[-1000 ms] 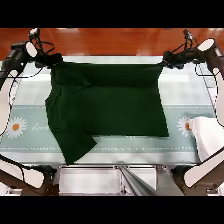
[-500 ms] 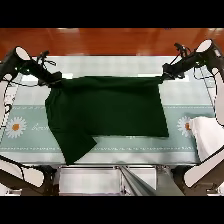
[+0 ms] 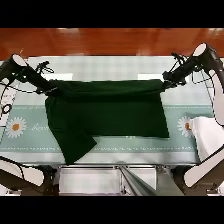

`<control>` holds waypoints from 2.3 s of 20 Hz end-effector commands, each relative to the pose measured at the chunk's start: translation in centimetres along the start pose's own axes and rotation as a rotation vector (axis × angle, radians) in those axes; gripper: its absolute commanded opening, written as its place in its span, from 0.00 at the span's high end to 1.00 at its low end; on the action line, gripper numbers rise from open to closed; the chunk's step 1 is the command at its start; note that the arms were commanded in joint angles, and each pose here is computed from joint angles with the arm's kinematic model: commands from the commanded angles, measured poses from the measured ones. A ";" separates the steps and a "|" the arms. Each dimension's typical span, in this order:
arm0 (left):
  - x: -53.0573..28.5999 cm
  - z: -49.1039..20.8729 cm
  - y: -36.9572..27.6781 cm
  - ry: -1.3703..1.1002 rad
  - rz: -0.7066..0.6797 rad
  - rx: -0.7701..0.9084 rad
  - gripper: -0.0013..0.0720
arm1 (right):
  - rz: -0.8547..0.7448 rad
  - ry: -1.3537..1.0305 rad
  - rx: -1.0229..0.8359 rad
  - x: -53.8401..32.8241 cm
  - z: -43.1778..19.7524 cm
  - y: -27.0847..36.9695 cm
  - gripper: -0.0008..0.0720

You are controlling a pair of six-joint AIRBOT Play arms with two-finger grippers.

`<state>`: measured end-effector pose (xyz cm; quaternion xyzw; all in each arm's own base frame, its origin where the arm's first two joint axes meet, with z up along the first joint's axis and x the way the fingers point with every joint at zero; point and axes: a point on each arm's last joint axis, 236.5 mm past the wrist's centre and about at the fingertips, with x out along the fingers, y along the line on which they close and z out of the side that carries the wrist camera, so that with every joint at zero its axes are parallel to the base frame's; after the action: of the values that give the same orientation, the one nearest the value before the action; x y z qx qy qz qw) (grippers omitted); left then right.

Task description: Fold the shirts.

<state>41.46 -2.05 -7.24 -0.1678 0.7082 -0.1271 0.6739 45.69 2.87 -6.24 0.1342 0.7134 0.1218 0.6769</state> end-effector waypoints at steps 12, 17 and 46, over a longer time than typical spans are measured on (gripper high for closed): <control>-1.4 -1.3 1.2 0.032 -0.006 -0.108 0.29 | 0.023 0.055 0.113 -0.8 -1.6 0.0 0.42; -9.1 -5.6 3.4 -0.181 -0.044 -0.280 0.29 | -0.050 -0.197 0.180 -10.0 -3.7 -2.2 0.43; 6.7 -21.3 -0.4 0.072 -0.261 -0.383 0.96 | 0.115 -0.176 0.425 0.6 -23.4 -3.1 0.43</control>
<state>19.71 -5.96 -12.06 -0.3921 0.7149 -0.0703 0.5746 25.94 2.26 -5.10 0.3368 0.5971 0.0384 0.7270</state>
